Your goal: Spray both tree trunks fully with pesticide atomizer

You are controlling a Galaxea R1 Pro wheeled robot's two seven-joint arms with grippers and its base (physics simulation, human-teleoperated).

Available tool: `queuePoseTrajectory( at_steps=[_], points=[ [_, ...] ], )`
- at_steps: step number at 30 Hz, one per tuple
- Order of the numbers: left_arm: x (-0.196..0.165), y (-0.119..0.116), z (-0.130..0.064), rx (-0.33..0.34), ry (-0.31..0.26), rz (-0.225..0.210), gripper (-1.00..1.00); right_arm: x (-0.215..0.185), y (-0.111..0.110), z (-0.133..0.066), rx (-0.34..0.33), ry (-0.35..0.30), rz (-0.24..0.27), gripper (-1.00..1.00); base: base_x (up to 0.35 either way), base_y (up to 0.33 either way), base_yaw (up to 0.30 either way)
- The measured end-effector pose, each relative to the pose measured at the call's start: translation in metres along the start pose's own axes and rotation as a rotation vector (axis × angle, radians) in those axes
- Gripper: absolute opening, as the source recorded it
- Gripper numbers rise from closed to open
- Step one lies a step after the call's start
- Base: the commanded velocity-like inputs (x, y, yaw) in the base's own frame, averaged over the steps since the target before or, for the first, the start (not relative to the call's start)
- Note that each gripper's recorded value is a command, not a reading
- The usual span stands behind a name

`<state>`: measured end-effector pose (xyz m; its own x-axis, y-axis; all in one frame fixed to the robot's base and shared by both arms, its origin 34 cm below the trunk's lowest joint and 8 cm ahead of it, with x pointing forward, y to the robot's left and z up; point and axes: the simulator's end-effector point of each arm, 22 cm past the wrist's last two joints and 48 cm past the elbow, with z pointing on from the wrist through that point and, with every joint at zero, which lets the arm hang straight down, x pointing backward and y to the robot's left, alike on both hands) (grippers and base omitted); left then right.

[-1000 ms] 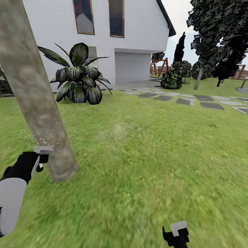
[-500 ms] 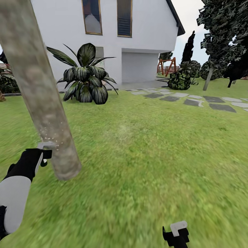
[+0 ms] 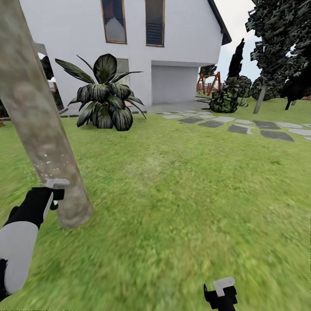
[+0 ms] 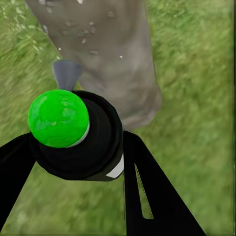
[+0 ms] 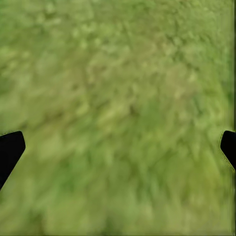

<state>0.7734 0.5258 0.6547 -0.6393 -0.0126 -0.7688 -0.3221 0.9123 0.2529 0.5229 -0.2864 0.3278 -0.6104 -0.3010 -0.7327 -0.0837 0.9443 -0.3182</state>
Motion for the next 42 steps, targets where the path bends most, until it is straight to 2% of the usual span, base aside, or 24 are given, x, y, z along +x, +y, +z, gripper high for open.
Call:
queuePoseTrajectory(
  at_steps=[7, 12, 22, 31, 33, 36, 37, 39, 42],
  points=[
    [0.001, 0.0, 0.0, -0.001, 0.001, 0.005, -1.0, 0.0, 0.0, 0.0, 0.0, 0.0, 0.0, 1.0, 0.052, -0.273, 0.248],
    [0.004, 0.002, 0.001, -0.001, 0.006, -0.012, -1.0, 0.0, 0.0, 0.0, -0.001, -0.001, 0.0, 1.0, 0.094, -0.273, 0.255],
    [0.012, 0.006, 0.003, -0.012, 0.021, -0.009, -1.0, 0.0, 0.0, 0.0, -0.001, 0.0, -0.003, 1.0, 0.13, -0.273, 0.018],
    [0.03, 0.004, 0.007, -0.008, 0.053, -0.001, -1.0, 0.0, 0.0, 0.0, -0.001, 0.0, -0.002, 1.0, 0.138, -0.273, 0.0],
    [0.042, 0.005, 0.009, -0.01, 0.07, 0.003, -1.0, 0.0, 0.0, 0.0, -0.001, -0.001, -0.002, 1.0, 0.138, -0.273, 0.0],
    [0.058, 0.014, 0.011, -0.022, 0.091, -0.029, -1.0, 0.0, 0.0, 0.0, -0.001, -0.001, -0.001, 1.0, 0.138, -0.273, 0.061],
    [0.061, 0.021, 0.011, -0.049, 0.096, -0.037, -1.0, 0.0, 0.001, 0.0, -0.001, -0.001, -0.001, 1.0, 0.138, -0.273, 0.215],
    [0.063, 0.029, 0.01, -0.08, 0.098, -0.044, -1.0, -0.001, 0.001, 0.0, -0.001, -0.001, -0.001, 1.0, 0.138, -0.273, 0.254],
    [0.064, 0.029, 0.01, -0.085, 0.1, -0.052, -1.0, -0.001, 0.001, 0.0, -0.002, -0.001, -0.001, 1.0, 0.162, -0.255, 0.273]
  ],
)
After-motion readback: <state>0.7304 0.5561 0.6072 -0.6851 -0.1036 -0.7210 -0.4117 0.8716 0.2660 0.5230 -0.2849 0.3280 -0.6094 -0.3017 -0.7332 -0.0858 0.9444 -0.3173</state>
